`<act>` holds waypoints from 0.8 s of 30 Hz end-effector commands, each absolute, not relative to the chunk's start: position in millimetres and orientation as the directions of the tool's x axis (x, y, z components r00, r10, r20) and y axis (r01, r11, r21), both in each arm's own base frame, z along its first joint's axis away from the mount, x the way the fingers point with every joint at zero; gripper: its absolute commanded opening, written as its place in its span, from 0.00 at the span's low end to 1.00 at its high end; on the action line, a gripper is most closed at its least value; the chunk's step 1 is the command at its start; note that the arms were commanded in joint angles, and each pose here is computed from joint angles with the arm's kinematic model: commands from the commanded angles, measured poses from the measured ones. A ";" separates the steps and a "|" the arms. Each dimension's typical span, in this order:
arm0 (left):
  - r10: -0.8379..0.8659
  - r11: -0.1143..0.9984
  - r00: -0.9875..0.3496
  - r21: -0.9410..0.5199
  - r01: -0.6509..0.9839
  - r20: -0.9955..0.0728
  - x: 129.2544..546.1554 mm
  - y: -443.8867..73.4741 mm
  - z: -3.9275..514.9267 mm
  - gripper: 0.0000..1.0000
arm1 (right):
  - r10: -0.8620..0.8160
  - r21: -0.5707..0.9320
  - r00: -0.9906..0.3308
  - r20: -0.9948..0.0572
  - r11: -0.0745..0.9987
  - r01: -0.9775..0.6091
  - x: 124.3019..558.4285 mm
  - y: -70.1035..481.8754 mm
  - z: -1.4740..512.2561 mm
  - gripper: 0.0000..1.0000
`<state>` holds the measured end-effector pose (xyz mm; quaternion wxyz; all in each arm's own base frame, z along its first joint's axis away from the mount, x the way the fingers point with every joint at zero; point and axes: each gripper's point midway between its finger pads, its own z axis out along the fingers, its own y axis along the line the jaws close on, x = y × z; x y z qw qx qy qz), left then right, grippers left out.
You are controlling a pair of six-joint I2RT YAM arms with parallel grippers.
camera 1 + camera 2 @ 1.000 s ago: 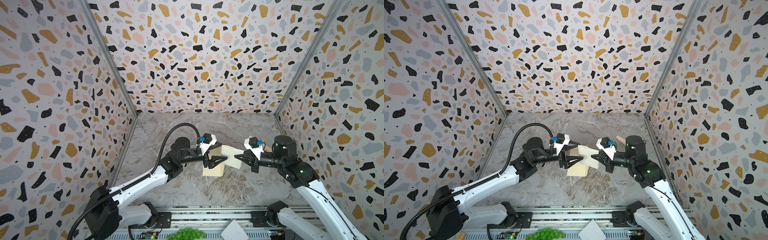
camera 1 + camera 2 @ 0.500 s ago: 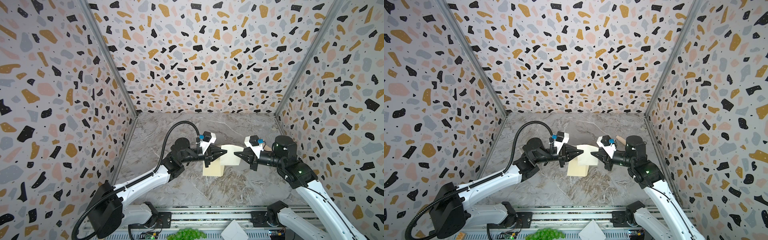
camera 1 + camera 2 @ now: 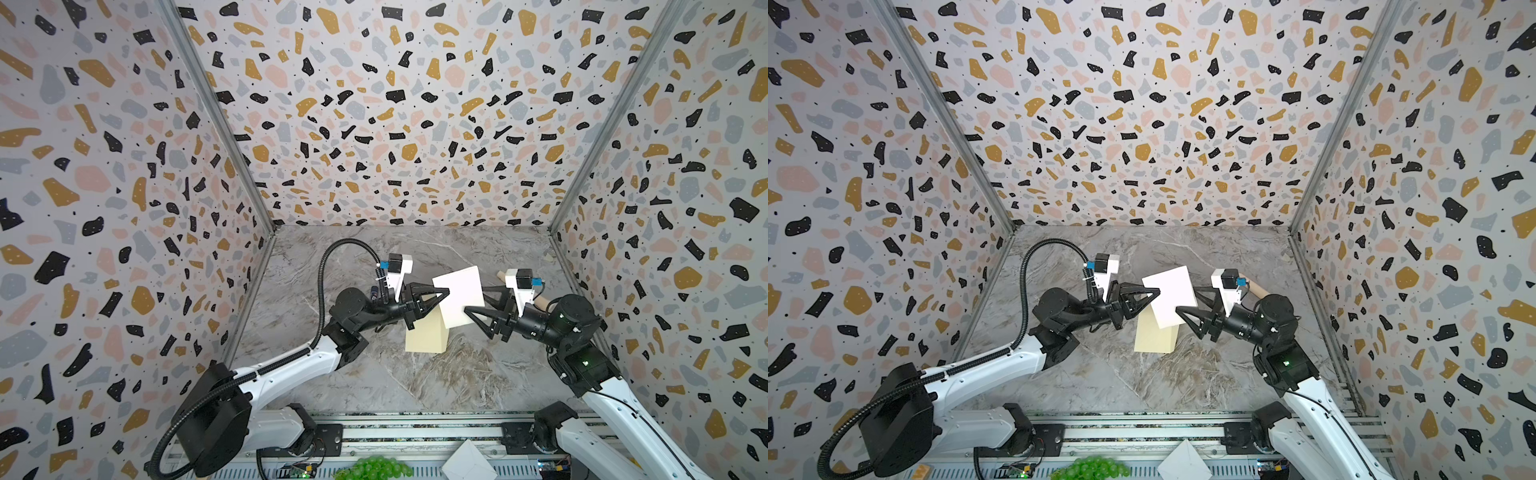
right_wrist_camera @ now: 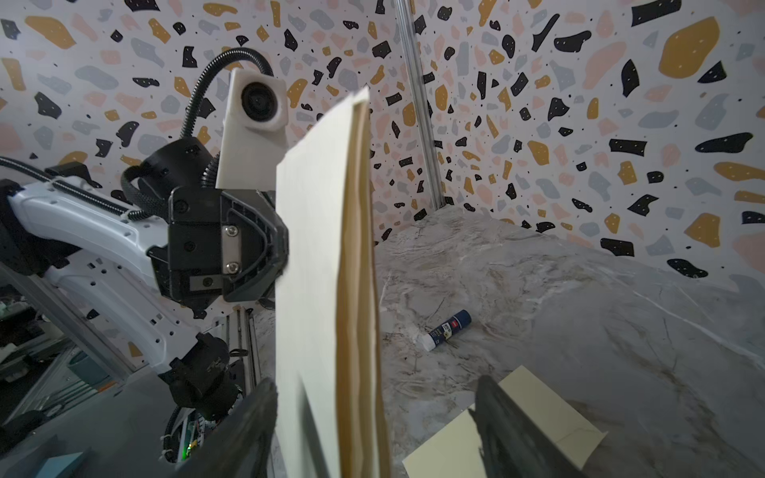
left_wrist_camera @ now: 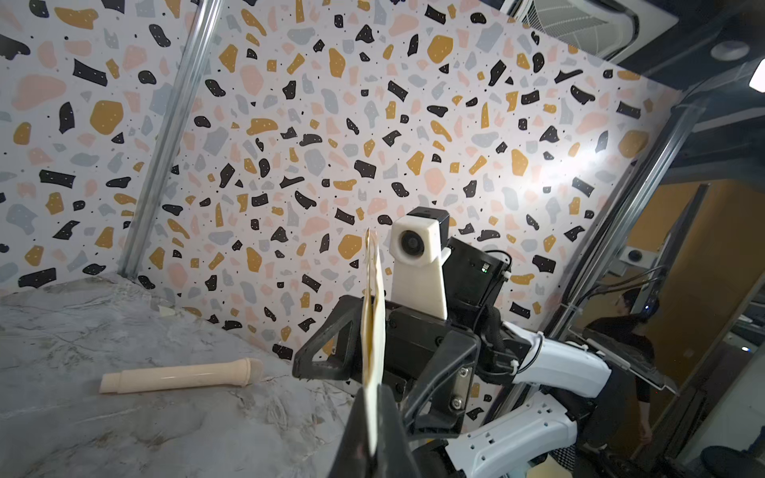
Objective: Place the letter into the envelope and seal it
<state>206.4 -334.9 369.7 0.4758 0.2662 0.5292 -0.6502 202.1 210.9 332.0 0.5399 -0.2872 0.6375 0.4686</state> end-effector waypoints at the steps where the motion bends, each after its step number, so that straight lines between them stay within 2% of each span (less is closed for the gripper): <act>1: -0.417 -0.035 -0.405 -0.431 0.902 -0.814 203.6 -325.8 388.3 0.00 | 0.266 0.325 -0.251 -0.931 0.287 -0.901 189.4 212.8 367.7 0.72; 11: -0.426 -0.046 -0.443 -0.471 0.881 -0.789 208.2 -327.6 381.5 0.00 | 0.348 0.380 -0.299 -0.889 0.192 -0.905 187.6 218.7 378.4 0.50; 14: -0.427 -0.033 -0.446 -0.479 0.877 -0.787 211.3 -328.0 377.8 0.00 | 0.354 0.385 -0.303 -0.885 0.188 -0.904 188.8 221.5 379.7 0.38; 20: -0.381 0.035 -0.427 -0.474 0.880 -0.820 217.2 -336.5 364.0 0.00 | 0.356 0.414 -0.325 -0.876 0.211 -0.885 196.7 223.3 373.5 0.08; 23: -0.339 0.104 -0.402 -0.458 0.883 -0.851 223.3 -339.4 352.6 0.07 | 0.344 0.423 -0.330 -0.879 0.248 -0.871 202.2 222.6 367.4 0.00; 24: -0.314 0.141 -0.394 -0.453 0.881 -0.864 226.3 -339.5 346.7 0.13 | 0.337 0.425 -0.329 -0.882 0.270 -0.864 204.8 221.9 364.8 0.00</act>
